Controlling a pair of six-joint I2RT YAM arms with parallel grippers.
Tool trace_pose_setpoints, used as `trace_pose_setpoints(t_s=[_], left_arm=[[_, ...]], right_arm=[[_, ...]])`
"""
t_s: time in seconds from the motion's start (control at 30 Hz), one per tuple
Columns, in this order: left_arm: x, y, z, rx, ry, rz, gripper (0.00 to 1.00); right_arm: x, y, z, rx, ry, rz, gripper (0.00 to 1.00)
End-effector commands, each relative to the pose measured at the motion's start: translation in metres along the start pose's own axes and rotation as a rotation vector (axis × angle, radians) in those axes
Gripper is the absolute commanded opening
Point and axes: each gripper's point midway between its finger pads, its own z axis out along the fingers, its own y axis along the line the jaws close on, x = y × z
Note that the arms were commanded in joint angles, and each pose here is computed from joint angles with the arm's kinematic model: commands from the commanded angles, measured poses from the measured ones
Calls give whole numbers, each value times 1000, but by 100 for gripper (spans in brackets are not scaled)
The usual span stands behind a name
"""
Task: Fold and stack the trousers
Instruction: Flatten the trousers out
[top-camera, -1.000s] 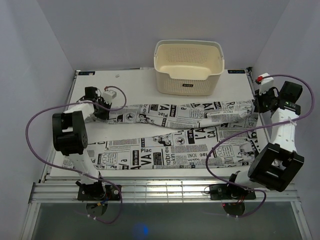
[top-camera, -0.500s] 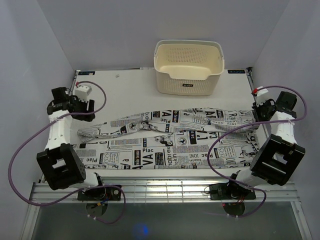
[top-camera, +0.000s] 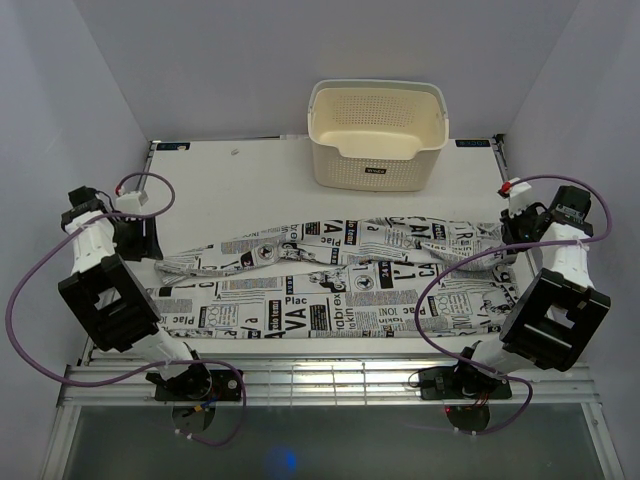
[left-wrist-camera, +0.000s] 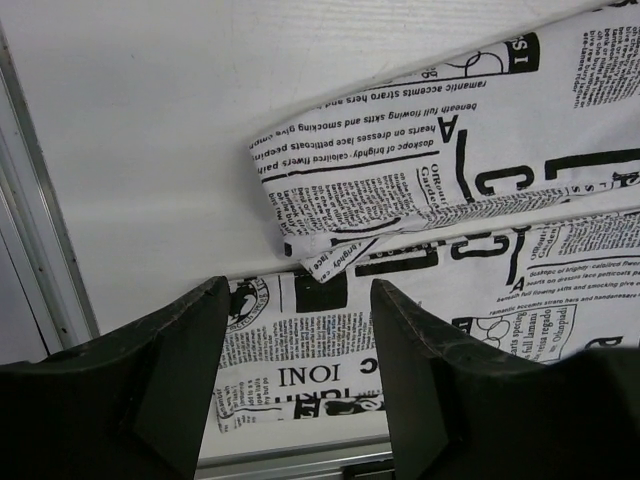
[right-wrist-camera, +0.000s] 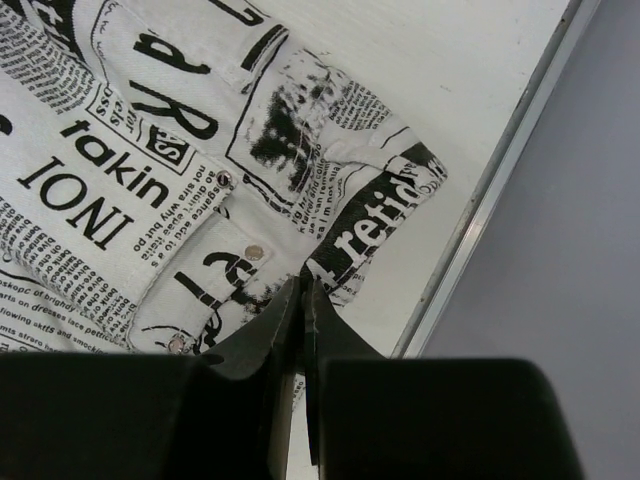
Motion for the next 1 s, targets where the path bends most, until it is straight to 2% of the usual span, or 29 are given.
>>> trace_pose_setpoints(t_s=[0.0,0.03,0.13,0.17,0.3,0.33,0.4,0.63,0.97], left_arm=[[1,1,-2,-17,1,19,69],[-1,2,-1,-9,-7,42,68],[-5,-9,-2,104,-26,246,61],[-7,-8,-6,130,-45,387,61],[-16,-10,-19,243,-46,611,61],[-7,-17,-24,307,-4,621,60],[-19,-9,-25,329,1,688,59],[-19,6,-6,319,26,884,59],[-2,7,19,343,89,975,61]], right_arm=[[-11,7,-9,-33,-44,-31,8],[-10,9,-8,-41,-42,-30,8],[-8,12,-6,-64,-41,-39,8],[-8,13,-6,-70,-41,-45,8],[-4,14,-3,-100,-21,-65,8],[-3,15,-2,-108,-17,-66,8],[-1,15,-1,-119,-10,-68,8],[-1,13,2,-140,10,-44,8],[0,7,4,-138,29,-33,8]])
